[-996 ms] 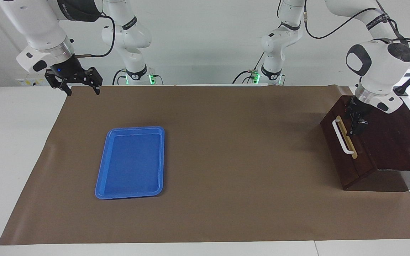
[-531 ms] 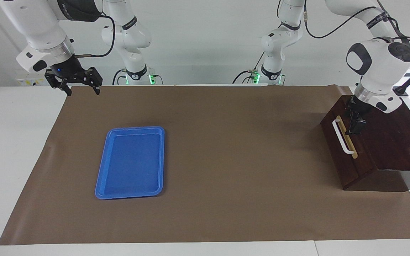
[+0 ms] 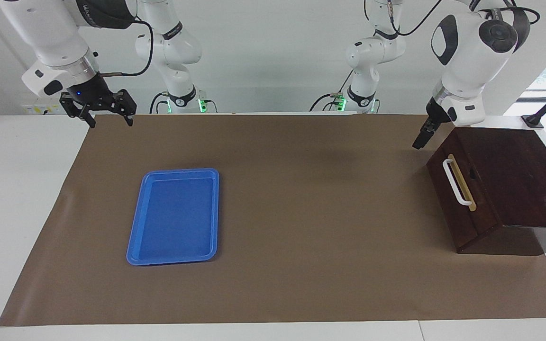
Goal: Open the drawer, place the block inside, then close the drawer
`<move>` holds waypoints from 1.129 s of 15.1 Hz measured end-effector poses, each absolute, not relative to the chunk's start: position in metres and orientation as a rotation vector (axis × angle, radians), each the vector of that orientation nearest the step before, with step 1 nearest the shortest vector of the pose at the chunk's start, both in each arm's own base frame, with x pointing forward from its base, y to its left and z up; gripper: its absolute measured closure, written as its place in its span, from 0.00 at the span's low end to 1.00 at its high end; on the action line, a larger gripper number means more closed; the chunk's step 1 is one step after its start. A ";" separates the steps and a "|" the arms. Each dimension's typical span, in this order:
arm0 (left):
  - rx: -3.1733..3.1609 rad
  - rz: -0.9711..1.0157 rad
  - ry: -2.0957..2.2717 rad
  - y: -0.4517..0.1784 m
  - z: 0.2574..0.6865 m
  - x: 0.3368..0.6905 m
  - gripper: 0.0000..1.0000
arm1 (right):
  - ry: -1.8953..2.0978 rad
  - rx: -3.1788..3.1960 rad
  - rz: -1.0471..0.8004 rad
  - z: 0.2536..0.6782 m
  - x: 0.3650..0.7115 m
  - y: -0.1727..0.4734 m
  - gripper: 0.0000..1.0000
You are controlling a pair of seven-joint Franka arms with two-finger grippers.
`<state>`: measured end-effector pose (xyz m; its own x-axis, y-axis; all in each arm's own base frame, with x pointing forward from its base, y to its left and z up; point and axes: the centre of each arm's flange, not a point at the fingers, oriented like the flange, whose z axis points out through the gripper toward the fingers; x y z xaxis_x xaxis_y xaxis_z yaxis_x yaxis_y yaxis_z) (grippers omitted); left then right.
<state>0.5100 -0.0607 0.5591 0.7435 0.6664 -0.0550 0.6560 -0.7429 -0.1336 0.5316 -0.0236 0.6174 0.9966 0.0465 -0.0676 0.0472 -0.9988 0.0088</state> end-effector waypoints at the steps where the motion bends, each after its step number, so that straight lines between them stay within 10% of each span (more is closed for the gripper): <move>1: -2.862 0.160 -1.002 -0.066 0.563 0.507 0.00 | 0.073 3.129 -0.106 0.617 0.532 -0.024 0.00; 17: -3.098 0.212 -0.060 -0.094 0.577 0.526 0.00 | 0.073 3.129 -0.106 0.617 0.532 -0.024 0.00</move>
